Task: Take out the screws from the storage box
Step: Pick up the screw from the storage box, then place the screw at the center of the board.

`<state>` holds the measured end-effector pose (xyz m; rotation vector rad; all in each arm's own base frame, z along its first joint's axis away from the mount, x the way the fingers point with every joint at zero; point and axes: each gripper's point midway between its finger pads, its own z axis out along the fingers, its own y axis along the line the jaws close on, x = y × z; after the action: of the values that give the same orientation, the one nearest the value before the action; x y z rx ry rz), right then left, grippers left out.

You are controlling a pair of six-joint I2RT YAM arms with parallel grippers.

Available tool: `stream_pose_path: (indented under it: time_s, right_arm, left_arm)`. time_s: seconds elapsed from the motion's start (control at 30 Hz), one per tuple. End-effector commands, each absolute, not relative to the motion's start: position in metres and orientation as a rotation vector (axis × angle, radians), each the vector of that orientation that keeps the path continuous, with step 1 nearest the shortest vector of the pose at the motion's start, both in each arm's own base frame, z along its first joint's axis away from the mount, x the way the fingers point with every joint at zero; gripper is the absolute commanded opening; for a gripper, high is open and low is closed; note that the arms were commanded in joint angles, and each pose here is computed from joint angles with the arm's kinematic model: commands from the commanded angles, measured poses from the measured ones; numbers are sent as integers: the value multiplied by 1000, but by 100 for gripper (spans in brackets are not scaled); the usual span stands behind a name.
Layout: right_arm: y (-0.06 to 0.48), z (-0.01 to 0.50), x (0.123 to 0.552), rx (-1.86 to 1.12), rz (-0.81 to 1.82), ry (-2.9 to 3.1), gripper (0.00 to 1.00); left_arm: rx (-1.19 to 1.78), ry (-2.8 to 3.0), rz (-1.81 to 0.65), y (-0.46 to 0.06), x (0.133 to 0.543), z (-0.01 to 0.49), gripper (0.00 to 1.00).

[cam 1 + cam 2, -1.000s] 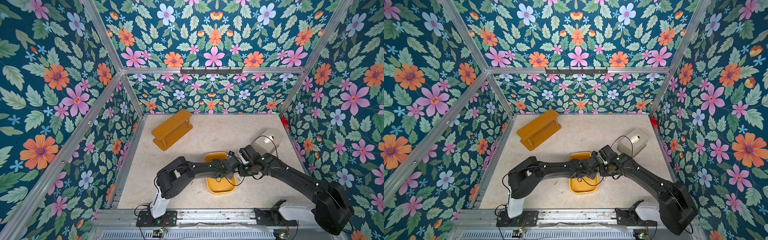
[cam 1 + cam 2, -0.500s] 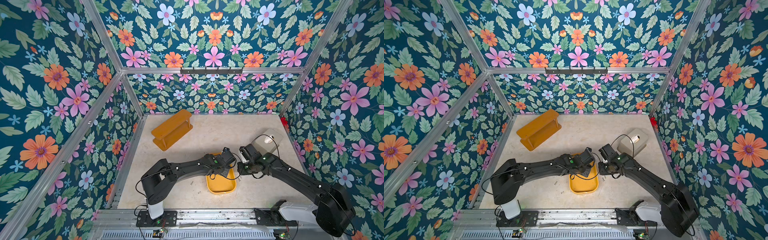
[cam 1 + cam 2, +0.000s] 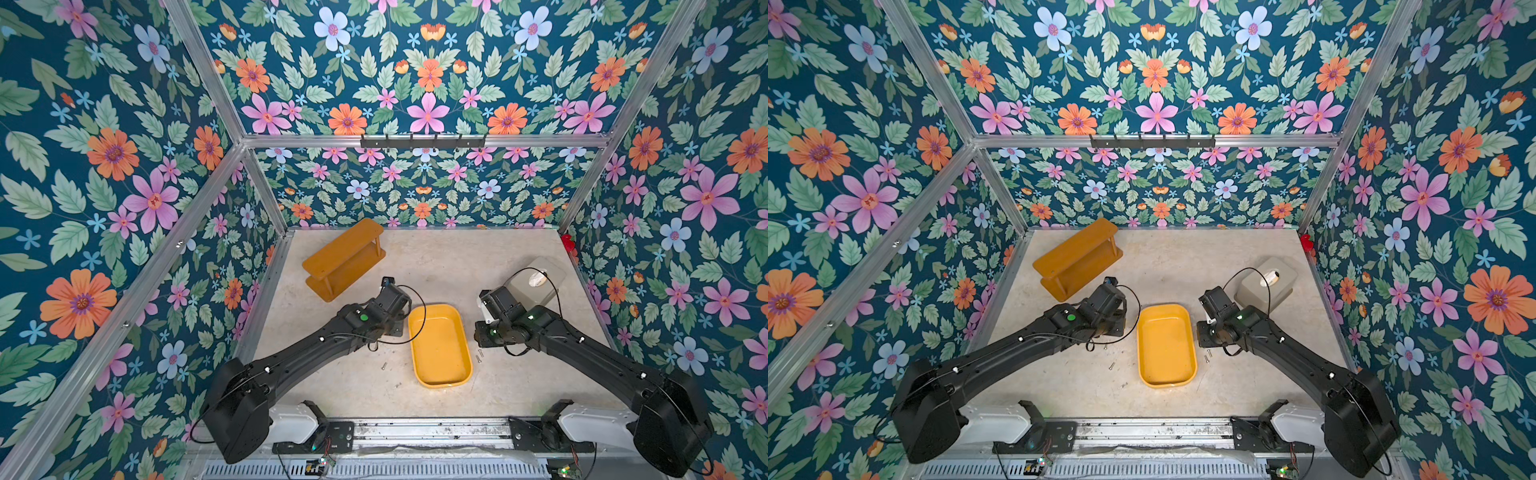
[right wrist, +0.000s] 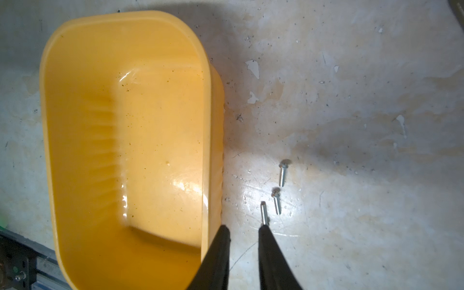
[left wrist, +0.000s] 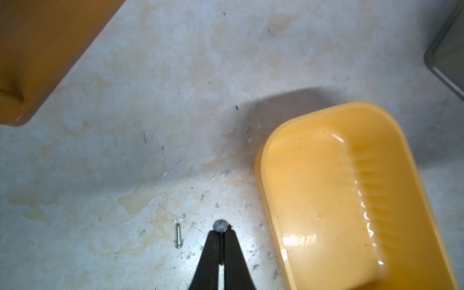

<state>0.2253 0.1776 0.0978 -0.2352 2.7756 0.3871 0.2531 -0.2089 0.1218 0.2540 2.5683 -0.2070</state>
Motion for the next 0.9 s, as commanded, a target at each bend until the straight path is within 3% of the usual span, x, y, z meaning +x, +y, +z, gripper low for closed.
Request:
stream_pose_path:
  time_s: [0.0, 0.23, 0.8, 0.87]
  right_arm:
    - [179, 100, 233, -243, 393, 2753, 25]
    - [174, 109, 243, -211, 402, 2721, 25]
    - [169, 99, 240, -202, 399, 2736, 25]
    - [168, 99, 240, -202, 399, 2734, 26]
  left_arm:
    - [259, 2631, -208, -205, 245, 98, 0]
    - [243, 2719, -246, -206, 230, 49, 0]
    - [280, 2794, -145, -196, 222, 22, 0]
    - [277, 2787, -154, -196, 221, 26, 4]
